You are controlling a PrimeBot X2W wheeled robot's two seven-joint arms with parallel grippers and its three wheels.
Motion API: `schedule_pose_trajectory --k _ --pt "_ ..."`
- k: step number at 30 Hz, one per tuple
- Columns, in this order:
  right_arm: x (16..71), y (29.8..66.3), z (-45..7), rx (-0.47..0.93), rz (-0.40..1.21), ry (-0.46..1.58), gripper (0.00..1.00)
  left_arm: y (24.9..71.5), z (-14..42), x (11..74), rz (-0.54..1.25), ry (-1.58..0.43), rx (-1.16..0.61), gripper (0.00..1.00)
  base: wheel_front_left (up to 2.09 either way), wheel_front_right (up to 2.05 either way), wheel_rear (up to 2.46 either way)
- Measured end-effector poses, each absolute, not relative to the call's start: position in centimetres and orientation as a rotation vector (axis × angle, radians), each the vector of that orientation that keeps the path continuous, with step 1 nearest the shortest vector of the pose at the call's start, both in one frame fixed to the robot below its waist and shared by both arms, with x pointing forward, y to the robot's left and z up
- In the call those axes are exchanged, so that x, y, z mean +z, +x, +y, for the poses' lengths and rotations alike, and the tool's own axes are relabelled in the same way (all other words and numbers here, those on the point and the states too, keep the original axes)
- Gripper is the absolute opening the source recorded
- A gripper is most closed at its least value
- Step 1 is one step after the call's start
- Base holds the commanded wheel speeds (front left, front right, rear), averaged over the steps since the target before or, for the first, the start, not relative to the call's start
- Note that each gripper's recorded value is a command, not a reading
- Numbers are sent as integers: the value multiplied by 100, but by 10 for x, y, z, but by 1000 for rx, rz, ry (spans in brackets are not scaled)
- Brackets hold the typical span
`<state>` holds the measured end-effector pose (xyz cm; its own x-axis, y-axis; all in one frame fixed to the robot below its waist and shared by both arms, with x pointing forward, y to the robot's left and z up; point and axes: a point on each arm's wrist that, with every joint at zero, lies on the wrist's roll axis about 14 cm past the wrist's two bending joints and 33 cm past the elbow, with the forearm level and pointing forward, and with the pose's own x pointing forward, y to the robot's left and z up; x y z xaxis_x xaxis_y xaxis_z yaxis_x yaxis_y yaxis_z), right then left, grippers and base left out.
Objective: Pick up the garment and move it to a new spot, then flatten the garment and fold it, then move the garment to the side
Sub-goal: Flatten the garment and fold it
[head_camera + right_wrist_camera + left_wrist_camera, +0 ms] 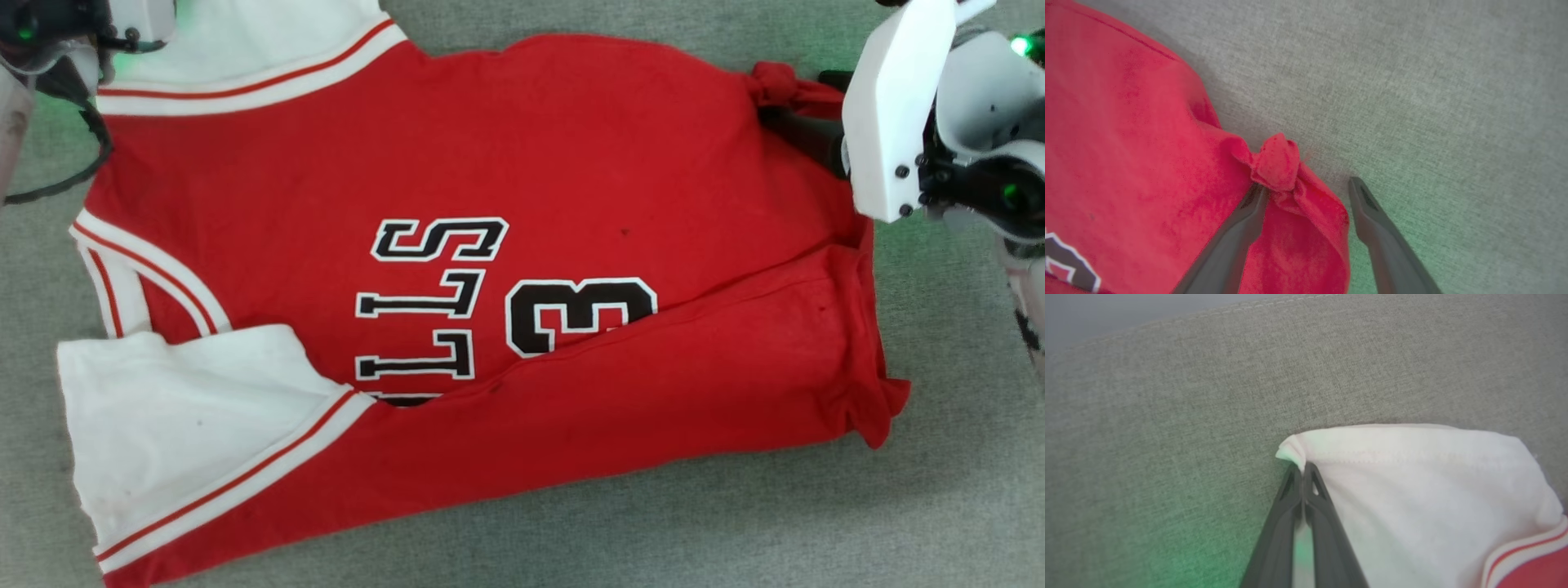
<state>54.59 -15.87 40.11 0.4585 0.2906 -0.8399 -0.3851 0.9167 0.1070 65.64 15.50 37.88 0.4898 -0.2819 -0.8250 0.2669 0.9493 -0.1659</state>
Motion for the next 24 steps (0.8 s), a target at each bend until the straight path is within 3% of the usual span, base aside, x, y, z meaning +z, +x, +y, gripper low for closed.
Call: schedule_pose_trajectory --k 10,24 --pt "396 555 -155 433 1024 -81 0 662 160 388 926 -57 -315 0 0 0 0" --pt "433 558 -151 466 830 -122 0 650 173 464 772 -129 -339 0 0 0 0"
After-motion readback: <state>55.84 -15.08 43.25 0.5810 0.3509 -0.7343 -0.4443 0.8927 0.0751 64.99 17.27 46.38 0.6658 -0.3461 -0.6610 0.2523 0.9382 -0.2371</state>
